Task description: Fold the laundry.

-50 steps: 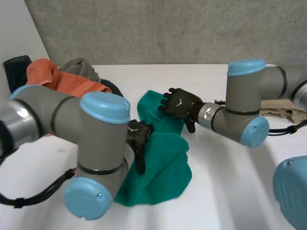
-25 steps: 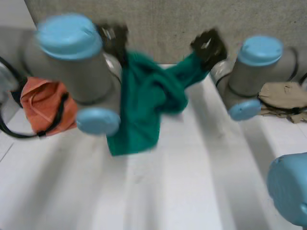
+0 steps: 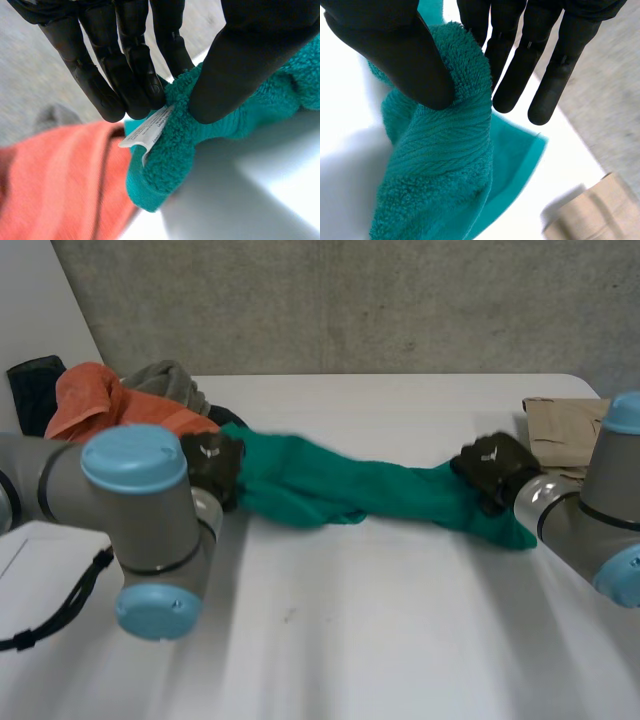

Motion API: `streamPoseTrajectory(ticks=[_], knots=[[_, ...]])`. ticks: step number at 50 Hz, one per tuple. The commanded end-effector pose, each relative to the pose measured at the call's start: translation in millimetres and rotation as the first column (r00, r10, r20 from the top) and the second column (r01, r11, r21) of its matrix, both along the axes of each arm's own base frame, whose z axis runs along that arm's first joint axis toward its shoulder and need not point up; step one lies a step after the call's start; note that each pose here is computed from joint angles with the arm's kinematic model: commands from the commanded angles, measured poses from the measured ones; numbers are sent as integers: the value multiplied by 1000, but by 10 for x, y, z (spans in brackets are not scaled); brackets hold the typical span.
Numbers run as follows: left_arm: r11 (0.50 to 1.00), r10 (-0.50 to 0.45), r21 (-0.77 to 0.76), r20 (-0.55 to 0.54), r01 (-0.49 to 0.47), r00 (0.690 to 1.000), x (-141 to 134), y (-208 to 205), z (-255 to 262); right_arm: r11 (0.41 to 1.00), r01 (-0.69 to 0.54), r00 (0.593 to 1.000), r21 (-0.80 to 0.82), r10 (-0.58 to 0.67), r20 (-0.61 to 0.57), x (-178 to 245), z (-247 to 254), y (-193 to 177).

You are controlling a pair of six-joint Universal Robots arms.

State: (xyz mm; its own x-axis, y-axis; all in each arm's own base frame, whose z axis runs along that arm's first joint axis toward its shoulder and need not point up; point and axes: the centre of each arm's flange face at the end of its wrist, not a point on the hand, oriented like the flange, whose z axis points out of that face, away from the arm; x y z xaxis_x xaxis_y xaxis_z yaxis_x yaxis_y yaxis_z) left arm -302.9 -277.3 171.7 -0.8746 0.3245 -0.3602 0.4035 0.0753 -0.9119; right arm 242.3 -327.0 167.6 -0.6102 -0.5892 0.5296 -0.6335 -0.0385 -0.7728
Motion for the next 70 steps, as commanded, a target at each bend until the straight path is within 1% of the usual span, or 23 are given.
streamPoseTrajectory(ticks=[1, 5, 8, 9, 14, 16, 21, 26, 32, 37, 39, 40, 44, 47, 51, 52, 55, 56, 59, 60, 65, 69, 70], knots=[[998, -31, 58, 88, 26, 996, 31, 173, -62, 995, 29, 998, 93, -24, -52, -80, 29, 22], [994, -63, 93, 135, 51, 989, 56, 322, -14, 994, 21, 999, 105, -18, -26, -77, 271, 114], [983, -133, 154, 186, 105, 973, 56, 557, 26, 997, 11, 1000, 73, -12, 10, -52, 483, 170], [970, -186, 193, 202, 148, 962, 41, 707, 66, 999, 4, 1000, 49, -5, 30, -21, 590, 209], [956, -253, 196, 172, 219, 952, 44, 901, 421, 997, -33, 996, -71, 38, 80, 85, 956, 349], [965, -239, 147, 140, 219, 961, 41, 856, 593, 990, -48, 993, -129, 62, 103, 125, 1081, 389], [985, -167, -34, 24, 168, 986, 9, 408, 1047, 928, -162, 959, -336, 229, 170, 283, 1463, 587], [974, -210, -98, -55, 204, 976, -173, 47, 1184, 874, -245, 903, -419, 363, 230, 390, 1716, 818], [938, -345, -58, -119, 340, 931, -541, -189, 1037, 852, -304, 834, -426, 454, 313, 459, 1933, 1108], [858, -493, 81, -141, 506, 858, -931, -136, 584, 842, -312, 776, -441, 493, 393, 465, 2158, 1300], [829, -520, 155, -136, 537, 843, -992, -57, 424, 842, -307, 766, -444, 496, 410, 461, 2201, 1306], [798, -544, 224, -128, 559, 829, -1037, 50, 305, 844, -299, 764, -446, 492, 417, 453, 2216, 1285], [741, -583, 339, -104, 580, 806, -1007, 184, 207, 882, -228, 796, -412, 412, 443, 351, 2125, 933], [747, -576, 337, -101, 573, 811, -944, 130, 275, 904, -198, 819, -380, 365, 442, 325, 2003, 714], [830, -497, 228, -113, 509, 861, -828, -94, 550, 930, -155, 864, -333, 291, 411, 306, 1778, 390], [883, -431, 145, -124, 446, 894, -762, -224, 727, 938, -139, 883, -317, 262, 389, 302, 1689, 282], [947, -315, 5, -156, 320, 936, -638, -404, 1023, 944, -106, 908, -313, 220, 357, 302, 1624, 149], [966, -255, -90, -185, 242, 949, -561, -469, 1247, 944, -79, 921, -320, 192, 339, 316, 1607, 74], [964, -204, -216, -234, 154, 951, -473, -487, 1560, 939, -18, 937, -342, 135, 322, 323, 1617, -25], [949, -210, -286, -257, 133, 943, -437, -449, 1742, 931, 29, 944, -365, 95, 317, 319, 1656, -77], [889, -266, -441, -277, 123, 924, -373, -290, 2060, 905, 117, 945, -409, 25, 326, 295, 1759, -151], [869, -246, -484, -248, 100, 937, -311, -185, 1999, 901, 124, 939, -416, 29, 342, 302, 1749, -144], [870, -224, -485, -221, 92, 949, -281, -152, 1911, 904, 122, 939, -409, 28, 343, 307, 1709, -125]])
